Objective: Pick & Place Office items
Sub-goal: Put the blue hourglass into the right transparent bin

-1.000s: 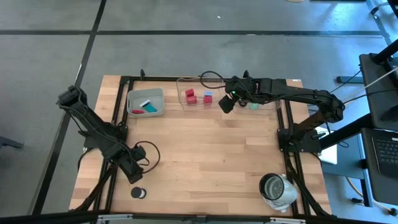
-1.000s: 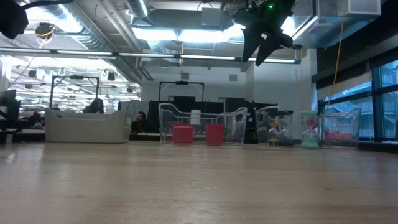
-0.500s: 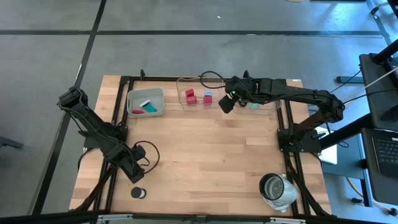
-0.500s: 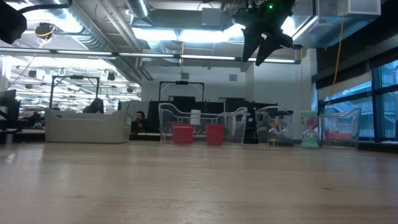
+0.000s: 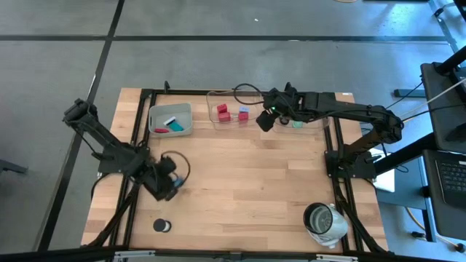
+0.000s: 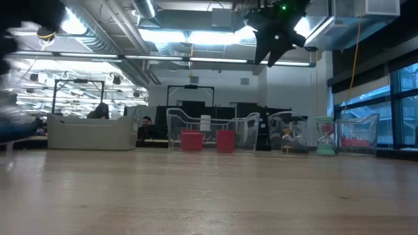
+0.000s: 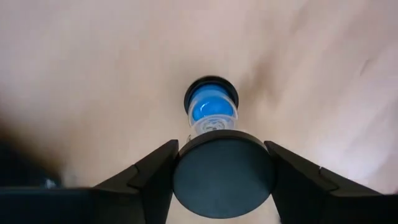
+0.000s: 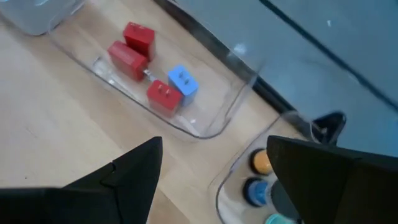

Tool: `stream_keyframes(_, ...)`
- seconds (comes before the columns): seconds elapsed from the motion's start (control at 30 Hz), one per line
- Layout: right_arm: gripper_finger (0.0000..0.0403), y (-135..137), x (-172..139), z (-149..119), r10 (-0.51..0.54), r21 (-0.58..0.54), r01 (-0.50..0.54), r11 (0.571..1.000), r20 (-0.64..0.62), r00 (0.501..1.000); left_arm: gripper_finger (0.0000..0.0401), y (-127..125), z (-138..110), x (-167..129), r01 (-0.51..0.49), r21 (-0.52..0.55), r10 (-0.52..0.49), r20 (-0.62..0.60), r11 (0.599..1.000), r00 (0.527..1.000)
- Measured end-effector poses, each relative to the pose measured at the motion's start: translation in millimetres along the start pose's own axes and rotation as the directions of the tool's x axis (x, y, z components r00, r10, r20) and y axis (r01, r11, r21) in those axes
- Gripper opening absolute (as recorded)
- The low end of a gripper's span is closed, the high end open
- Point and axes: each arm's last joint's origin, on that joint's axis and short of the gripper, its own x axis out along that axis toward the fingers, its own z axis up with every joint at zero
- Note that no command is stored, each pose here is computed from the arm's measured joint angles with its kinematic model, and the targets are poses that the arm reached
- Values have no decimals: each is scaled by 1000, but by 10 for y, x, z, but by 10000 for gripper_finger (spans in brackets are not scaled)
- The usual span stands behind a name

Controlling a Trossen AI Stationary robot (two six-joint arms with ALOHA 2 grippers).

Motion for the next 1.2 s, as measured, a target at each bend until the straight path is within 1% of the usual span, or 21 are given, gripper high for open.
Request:
stream_keyframes(0.07, 293, 45, -18, 8, 19, -48, -17, 999, 24, 1000, 218, 35, 124, -58, 25, 3, -25, 147, 1000, 989)
stream_keyframes(0.13, 292, 117, -51, 13, 47, -105, -42, 994, 54, 997, 216, 55, 247, -133, 61, 15, -63, 295, 998, 954)
stream_keyframes(0.2, 289, 208, -96, 6, 83, -174, -67, 982, 84, 993, 213, 57, 361, -218, 102, 37, -108, 428, 994, 897)
stream_keyframes(0.33, 282, 409, -211, -23, 162, -314, -110, 943, 144, 976, 214, 1, 562, -415, 167, 118, -204, 636, 979, 744)
stream_keyframes(0.43, 280, 591, -332, -59, 239, -384, -148, 911, 199, 951, 216, -98, 681, -572, 190, 221, -291, 733, 957, 615)
stream_keyframes(0.57, 279, 796, -492, -112, 332, -449, -191, 873, 259, 907, 216, -239, 778, -739, 150, 357, -385, 799, 922, 462)
stream_keyframes(0.7, 281, 921, -602, -174, 388, -495, -215, 842, 279, 878, 215, -343, 827, -832, 94, 425, -429, 831, 900, 354)
stream_keyframes(0.77, 286, 970, -644, -198, 436, -523, -248, 815, 272, 858, 215, -388, 846, -870, 72, 445, -445, 842, 892, 305)
stream_keyframes(0.83, 294, 1013, -682, -216, 482, -541, -286, 791, 263, 836, 215, -433, 859, -896, 56, 483, -480, 836, 874, 266)
stream_keyframes(0.9, 305, 1042, -713, -220, 500, -541, -298, 786, 275, 821, 215, -472, 867, -914, 48, 520, -516, 824, 853, 234)
stream_keyframes(0.93, 310, 1053, -725, -218, 507, -540, -301, 786, 283, 814, 215, -486, 869, -915, 43, 531, -526, 820, 846, 225)
stream_keyframes(1.03, 330, 1069, -745, -208, 518, -551, -298, 780, 300, 801, 215, -514, 876, -904, 21, 539, -530, 820, 842, 214)
stream_keyframes(1.2, 357, 1103, -796, -164, 547, -557, -300, 775, 352, 760, 215, -536, 885, -909, 6, 541, -531, 825, 841, 193)
